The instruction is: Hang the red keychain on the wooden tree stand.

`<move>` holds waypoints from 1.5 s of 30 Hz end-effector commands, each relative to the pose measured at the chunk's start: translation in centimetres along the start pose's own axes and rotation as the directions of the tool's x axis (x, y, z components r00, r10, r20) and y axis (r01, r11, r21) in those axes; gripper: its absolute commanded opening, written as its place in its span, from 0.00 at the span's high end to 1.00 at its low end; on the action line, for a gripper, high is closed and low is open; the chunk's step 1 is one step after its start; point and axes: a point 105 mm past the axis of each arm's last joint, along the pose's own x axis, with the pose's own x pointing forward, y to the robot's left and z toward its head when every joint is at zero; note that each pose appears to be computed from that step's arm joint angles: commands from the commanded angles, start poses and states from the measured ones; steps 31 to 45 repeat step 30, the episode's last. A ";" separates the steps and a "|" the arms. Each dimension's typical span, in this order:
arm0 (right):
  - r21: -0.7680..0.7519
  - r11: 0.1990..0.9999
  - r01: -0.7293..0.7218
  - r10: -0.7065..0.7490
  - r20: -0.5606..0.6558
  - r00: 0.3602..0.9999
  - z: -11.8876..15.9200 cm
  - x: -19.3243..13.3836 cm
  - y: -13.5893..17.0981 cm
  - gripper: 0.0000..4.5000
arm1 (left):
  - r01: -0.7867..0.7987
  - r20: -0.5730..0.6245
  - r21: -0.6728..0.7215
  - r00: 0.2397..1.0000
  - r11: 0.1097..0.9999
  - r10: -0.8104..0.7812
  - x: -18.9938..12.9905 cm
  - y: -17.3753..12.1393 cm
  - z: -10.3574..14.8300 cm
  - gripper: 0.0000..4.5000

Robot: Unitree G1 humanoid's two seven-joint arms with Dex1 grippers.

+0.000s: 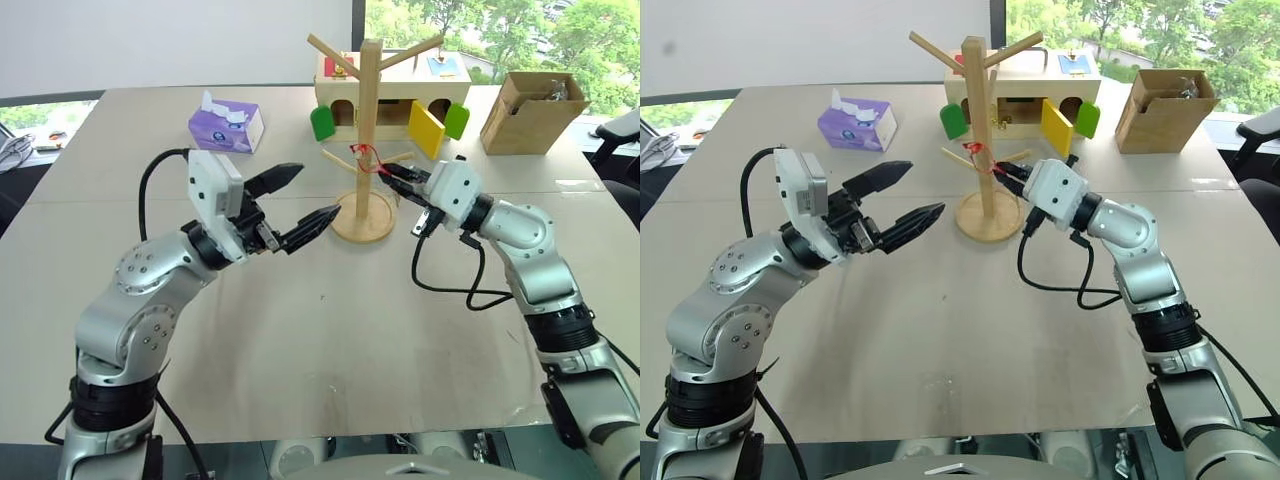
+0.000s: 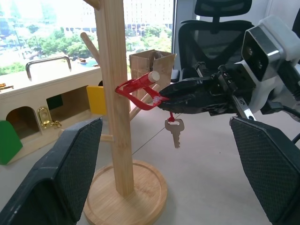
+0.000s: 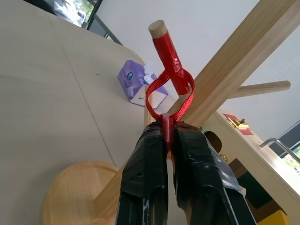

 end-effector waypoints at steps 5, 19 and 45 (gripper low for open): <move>0.012 0.996 0.093 -0.094 0.071 0.993 1.5 -0.6 -1.8 0.31 | -0.014 0.023 0.047 1.000 0.999 0.013 -0.2 0.0 1.1 0.00; 0.253 0.734 0.630 -0.504 -0.418 0.756 -11.2 -11.5 -5.1 0.21 | -0.591 -0.027 -0.055 0.807 0.805 0.590 -3.0 7.3 -5.9 0.00; 0.223 0.625 0.748 -0.593 -0.488 0.641 -14.6 -12.7 -3.4 0.21 | -0.766 -0.106 0.013 0.638 0.643 0.763 -5.4 8.4 -12.2 0.00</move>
